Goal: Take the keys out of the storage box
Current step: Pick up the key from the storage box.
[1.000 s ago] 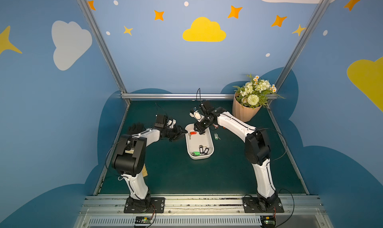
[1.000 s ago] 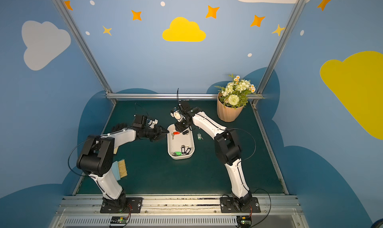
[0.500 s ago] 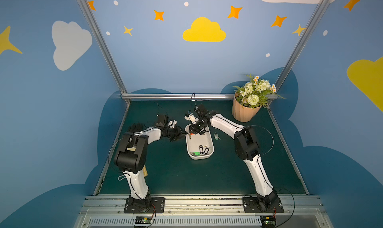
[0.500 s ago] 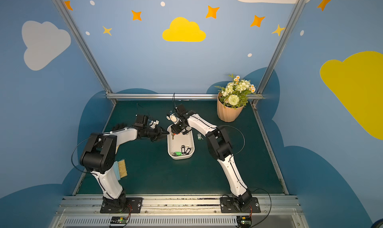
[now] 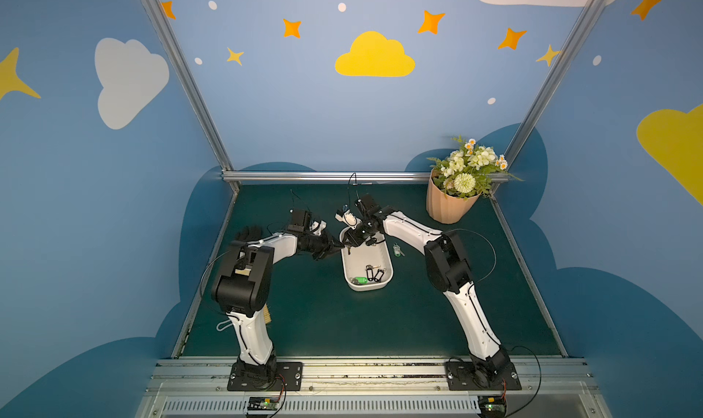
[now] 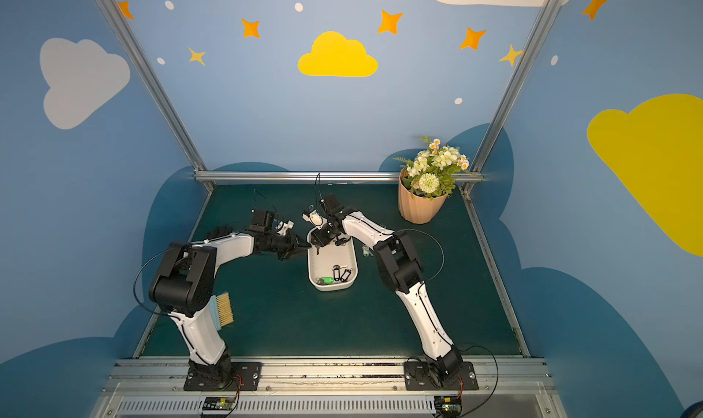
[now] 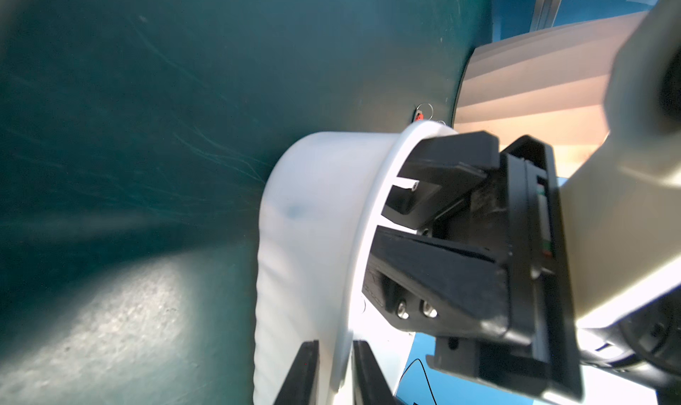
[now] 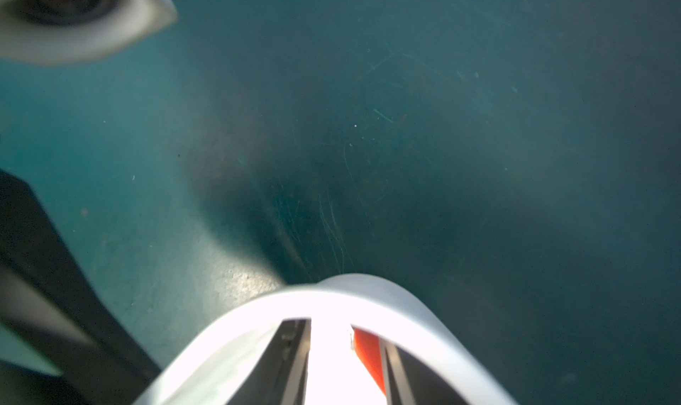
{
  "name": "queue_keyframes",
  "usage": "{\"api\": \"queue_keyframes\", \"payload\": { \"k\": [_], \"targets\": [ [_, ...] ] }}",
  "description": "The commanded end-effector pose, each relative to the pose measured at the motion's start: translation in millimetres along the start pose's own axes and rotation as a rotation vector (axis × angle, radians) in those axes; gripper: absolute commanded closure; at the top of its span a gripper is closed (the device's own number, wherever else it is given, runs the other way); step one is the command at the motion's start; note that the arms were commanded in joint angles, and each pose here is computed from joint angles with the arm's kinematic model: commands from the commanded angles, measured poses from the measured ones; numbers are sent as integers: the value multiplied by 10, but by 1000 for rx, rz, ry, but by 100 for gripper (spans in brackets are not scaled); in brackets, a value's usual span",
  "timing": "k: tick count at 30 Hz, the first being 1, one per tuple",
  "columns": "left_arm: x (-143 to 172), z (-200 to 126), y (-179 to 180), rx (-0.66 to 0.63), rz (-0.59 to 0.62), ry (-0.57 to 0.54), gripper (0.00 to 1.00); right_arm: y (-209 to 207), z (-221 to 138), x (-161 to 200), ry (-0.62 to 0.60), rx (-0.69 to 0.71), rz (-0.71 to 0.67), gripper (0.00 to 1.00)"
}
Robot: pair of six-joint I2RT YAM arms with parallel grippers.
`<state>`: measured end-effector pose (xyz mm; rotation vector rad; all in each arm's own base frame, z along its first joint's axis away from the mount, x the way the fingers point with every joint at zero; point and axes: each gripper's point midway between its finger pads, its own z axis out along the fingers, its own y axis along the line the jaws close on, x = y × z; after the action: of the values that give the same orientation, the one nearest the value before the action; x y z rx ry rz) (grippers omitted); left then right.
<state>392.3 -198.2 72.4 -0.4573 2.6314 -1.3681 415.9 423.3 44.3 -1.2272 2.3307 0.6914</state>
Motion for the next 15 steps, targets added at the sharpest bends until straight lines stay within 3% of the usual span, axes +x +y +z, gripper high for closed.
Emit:
{"api": "queue_keyframes", "payload": {
  "k": [1, 15],
  "targets": [
    [-1, 40, 14, -12, 3, 14, 79, -20, 45, -72, -25, 0, 6, 63],
    [-11, 45, 28, -56, 26, 7, 79, -123, 49, 192, 82, 11, 100, 62]
  ]
}}
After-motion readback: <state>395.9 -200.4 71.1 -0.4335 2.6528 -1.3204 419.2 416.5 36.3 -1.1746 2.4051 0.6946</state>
